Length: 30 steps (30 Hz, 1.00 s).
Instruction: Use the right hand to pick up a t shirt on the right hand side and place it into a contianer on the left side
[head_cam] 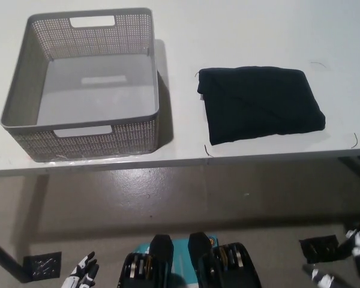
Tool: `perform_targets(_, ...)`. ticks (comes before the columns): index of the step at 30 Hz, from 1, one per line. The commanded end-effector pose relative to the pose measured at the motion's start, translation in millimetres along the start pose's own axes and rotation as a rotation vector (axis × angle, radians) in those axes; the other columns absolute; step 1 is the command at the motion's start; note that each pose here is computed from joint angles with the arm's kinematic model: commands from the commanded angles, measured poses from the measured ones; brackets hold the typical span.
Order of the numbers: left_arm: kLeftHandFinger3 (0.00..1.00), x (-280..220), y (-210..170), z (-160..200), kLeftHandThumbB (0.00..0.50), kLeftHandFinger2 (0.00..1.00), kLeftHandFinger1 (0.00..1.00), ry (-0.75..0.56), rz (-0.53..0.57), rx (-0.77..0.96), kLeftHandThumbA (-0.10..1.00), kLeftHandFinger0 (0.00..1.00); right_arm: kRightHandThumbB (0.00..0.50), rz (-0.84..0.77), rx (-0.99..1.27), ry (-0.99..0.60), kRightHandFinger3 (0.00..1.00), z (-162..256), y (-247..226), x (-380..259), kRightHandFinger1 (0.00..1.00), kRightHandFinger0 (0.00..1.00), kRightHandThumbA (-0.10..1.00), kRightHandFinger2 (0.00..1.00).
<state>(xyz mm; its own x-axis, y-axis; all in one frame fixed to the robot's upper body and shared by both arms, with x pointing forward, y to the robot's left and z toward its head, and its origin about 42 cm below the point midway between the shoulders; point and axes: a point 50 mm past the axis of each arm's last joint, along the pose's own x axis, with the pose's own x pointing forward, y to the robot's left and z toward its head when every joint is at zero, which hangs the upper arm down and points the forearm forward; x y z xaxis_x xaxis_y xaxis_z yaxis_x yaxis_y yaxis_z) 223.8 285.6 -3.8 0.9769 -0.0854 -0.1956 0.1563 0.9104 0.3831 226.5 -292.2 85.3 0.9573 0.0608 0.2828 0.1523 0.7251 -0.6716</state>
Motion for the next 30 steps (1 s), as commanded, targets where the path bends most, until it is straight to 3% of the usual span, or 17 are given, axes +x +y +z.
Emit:
perform_targets(1, 1.0, 0.6, 8.7, 6.2, 0.5, 1.0, 1.0, -0.072, 0.026, 0.048, 1.0, 0.87, 0.463, -0.138, -0.134, -0.114, 1.0, 30.7, -31.9, 36.2, 1.0, 1.0, 0.87, 1.0)
perform_targets(5, 1.0, 4.3, 8.4, 7.9, 0.478, 1.0, 1.0, -0.085, 0.029, 0.033, 1.0, 0.89, 0.475, -0.176, -0.181, -0.154, 1.0, 56.9, -51.0, 73.1, 1.0, 1.0, 0.88, 1.0)
perform_targets(10, 1.0, 6.6, 10.3, 10.5, 0.498, 1.0, 0.99, -0.09, 0.032, 0.048, 1.0, 0.87, 0.497, -0.186, -0.214, -0.196, 1.0, 78.6, -60.3, 113.2, 1.0, 1.0, 0.88, 1.0)
perform_targets(13, 1.0, 8.6, 10.1, 12.9, 0.481, 1.0, 0.99, -0.101, 0.029, 0.035, 1.0, 0.87, 0.5, -0.18, -0.252, -0.206, 1.0, 86.6, -61.8, 130.6, 1.0, 1.0, 0.88, 1.0)
perform_targets(14, 1.0, 10.0, 10.2, 12.4, 0.499, 1.0, 0.99, -0.099, 0.028, 0.047, 1.0, 0.87, 0.5, -0.163, -0.264, -0.22, 1.0, 95.1, -57.8, 145.5, 1.0, 1.0, 0.89, 1.0)
perform_targets(21, 1.0, 11.1, 12.7, 14.8, 0.493, 1.0, 1.0, -0.101, 0.024, 0.041, 1.0, 0.88, 0.5, -0.098, -0.277, -0.217, 1.0, 110.1, -28.2, 175.6, 1.0, 1.0, 0.96, 1.0)
perform_targets(25, 1.0, 11.8, 12.6, 16.7, 0.492, 1.0, 1.0, -0.098, 0.02, 0.05, 1.0, 0.89, 0.5, -0.069, -0.281, -0.202, 1.0, 113.0, -12.1, 193.1, 1.0, 1.0, 0.89, 1.0)
perform_targets(30, 1.0, 12.6, 12.1, 16.0, 0.5, 1.0, 1.0, -0.096, 0.011, 0.055, 1.0, 0.9, 0.5, -0.029, -0.304, -0.181, 1.0, 109.3, 2.4, 218.8, 1.0, 1.0, 0.92, 1.0)
